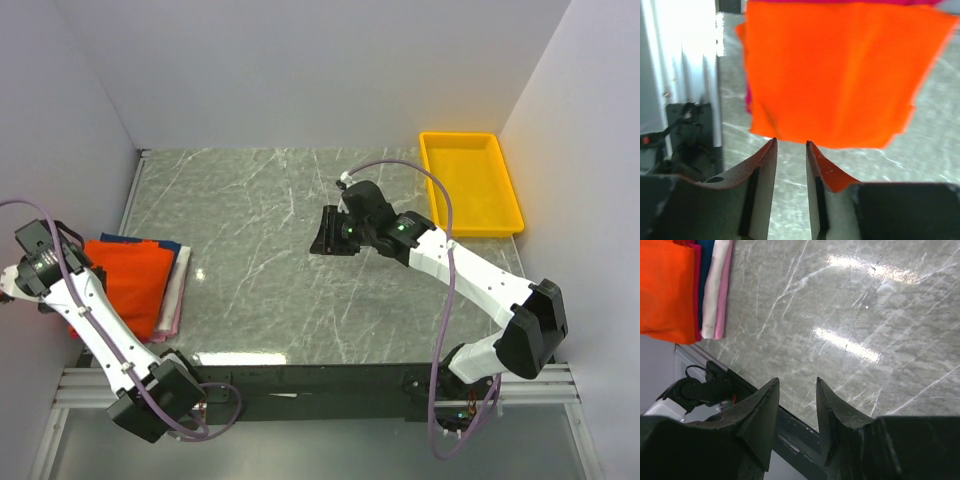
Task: Fold and stack the t-shirts
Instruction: Neatly place the folded tshirt to the corner, then reset both grippers
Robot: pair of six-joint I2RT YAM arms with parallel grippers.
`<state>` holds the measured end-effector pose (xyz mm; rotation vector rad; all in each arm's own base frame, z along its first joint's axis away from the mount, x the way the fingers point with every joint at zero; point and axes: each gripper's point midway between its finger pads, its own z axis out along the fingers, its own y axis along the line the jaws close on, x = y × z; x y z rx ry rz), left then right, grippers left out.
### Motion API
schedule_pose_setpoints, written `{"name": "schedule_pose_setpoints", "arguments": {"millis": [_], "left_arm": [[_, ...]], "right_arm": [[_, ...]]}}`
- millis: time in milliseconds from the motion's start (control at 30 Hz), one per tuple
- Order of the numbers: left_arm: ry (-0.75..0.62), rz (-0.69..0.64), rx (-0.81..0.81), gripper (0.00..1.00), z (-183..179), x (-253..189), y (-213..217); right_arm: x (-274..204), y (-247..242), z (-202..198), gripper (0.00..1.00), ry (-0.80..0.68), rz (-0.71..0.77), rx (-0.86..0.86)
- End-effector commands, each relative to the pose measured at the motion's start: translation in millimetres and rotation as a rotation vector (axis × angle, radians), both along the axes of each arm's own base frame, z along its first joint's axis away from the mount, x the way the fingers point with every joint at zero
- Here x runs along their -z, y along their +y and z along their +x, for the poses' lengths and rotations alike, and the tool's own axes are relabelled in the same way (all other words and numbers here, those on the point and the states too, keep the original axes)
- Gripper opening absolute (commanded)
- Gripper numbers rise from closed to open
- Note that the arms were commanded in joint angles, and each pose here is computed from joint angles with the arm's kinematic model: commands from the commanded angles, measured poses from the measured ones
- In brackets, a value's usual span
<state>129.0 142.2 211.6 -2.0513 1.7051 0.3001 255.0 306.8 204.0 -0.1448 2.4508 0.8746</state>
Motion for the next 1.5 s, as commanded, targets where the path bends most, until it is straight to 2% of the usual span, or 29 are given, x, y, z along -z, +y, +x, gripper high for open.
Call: {"name": "schedule_pose_setpoints", "arguments": {"millis": [0,67,200,267,300,367,400,533,567,667,700,767,867,900,1033,1167,1300,1467], "left_arm": [[-0.116,0.057,0.057,0.34,18.4,-29.9,3.3],[-0.167,0.05,0.121,0.31,29.9,-37.3,-4.2],[-0.367,0.099,0.359,0.27,81.8,-67.9,-36.1],[-0.409,0.113,0.381,0.27,93.1,-78.7,-48.9],[-0.433,0.098,0.476,0.27,105.8,-82.7,-72.6],[-0.449,0.087,0.53,0.26,123.8,-84.5,-90.3],[-0.457,0.07,0.63,0.25,133.1,-84.2,-117.9],[-0.515,0.056,0.841,0.25,160.4,-86.0,-192.5],[-0.506,0.026,0.942,0.25,161.3,-79.7,-226.3],[-0.502,0.037,1.088,0.25,171.9,-71.5,-279.6],[-0.509,0.018,1.186,0.26,164.7,-70.3,-310.8],[-0.534,0.005,1.307,0.26,168.7,-64.9,-347.2],[-0.568,-0.048,1.465,0.29,156.0,-53.1,-390.1],[-0.604,-0.059,1.501,0.32,156.7,-52.6,-401.2],[-0.598,-0.023,1.64,0.34,149.0,-39.9,-422.5],[-0.588,-0.044,1.724,0.34,136.9,-16.3,-439.8],[-0.558,-0.062,1.751,0.33,125.7,15.9,-441.9],[-0.53,-0.042,1.771,0.33,124.2,29.8,-439.3]], "right_arm": [[-12.8,-4.5,2.9,0.43,-0.05,0.005,0.011],[-15.6,-6.4,2.5,0.43,-0.063,0.008,0.015],[-18.8,-11.0,3.6,0.43,-0.088,0.011,0.036],[-22.0,-14.9,4.2,0.43,-0.104,0.014,0.054],[-23.3,-16.2,4.8,0.43,-0.109,0.019,0.062],[-29.0,-20.1,3.8,0.43,-0.129,0.028,0.077],[-31.0,-24.5,6.7,0.43,-0.145,0.022,0.103],[-44.3,-45.8,7.1,0.43,-0.212,0.024,0.185],[-46.7,-51.9,7.6,0.44,-0.227,0.021,0.208],[-54.9,-71.8,6.5,0.45,-0.276,0.021,0.281],[-56.8,-76.8,5.1,0.45,-0.288,0.021,0.296],[-62.2,-91.4,2.2,0.46,-0.325,0.031,0.343],[-64.9,-106.9,-3.6,0.47,-0.357,0.048,0.388],[-66.1,-108.4,-4.9,0.48,-0.365,0.059,0.394],[-59.9,-119.5,-12.6,0.49,-0.393,0.095,0.42],[-45.2,-123.7,-12.7,0.49,-0.39,0.1,0.446],[-29.8,-127.3,-7.0,0.49,-0.389,0.073,0.48],[-23.0,-135.0,-0.4,0.49,-0.419,0.026,0.51]]}}
